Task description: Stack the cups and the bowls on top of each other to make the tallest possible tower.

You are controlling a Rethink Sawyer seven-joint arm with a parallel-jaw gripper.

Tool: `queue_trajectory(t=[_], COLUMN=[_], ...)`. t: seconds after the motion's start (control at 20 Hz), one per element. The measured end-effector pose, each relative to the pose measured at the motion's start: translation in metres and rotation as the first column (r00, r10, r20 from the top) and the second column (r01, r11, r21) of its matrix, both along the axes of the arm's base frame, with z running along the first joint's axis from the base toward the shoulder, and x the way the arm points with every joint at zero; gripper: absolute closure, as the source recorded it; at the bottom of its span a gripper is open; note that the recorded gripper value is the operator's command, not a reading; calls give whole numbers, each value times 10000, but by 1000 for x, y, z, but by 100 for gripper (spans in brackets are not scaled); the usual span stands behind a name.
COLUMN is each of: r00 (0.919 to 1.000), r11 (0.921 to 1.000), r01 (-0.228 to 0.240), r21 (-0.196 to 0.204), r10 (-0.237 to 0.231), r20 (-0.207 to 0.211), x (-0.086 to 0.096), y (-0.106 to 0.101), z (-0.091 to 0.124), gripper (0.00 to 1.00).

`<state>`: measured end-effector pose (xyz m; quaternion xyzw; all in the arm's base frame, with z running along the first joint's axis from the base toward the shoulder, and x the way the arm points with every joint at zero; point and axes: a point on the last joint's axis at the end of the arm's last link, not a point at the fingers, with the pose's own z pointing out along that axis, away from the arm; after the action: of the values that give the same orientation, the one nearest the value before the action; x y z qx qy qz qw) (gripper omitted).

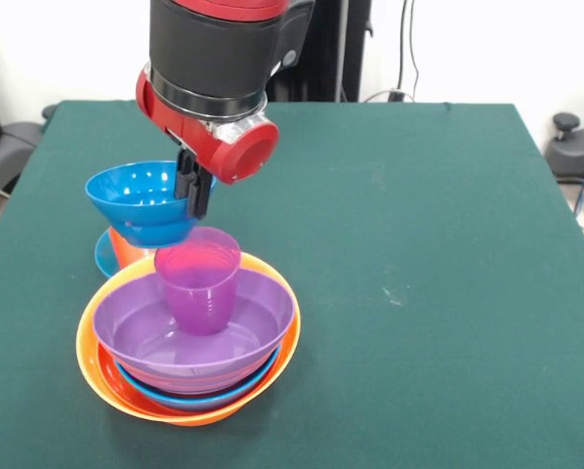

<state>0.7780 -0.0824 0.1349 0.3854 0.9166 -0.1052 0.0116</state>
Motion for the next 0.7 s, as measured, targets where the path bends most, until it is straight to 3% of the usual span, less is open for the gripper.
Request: queue_trajectory(t=[0.4, 0.7], r00=[9982, 9971], r11=[9999, 9998], r01=[-141, -169], r21=[-66, -95], r10=[144, 176], r20=[584, 739], x=[9, 11], y=[1, 0], z=[-1, -1], gripper=[100, 100])
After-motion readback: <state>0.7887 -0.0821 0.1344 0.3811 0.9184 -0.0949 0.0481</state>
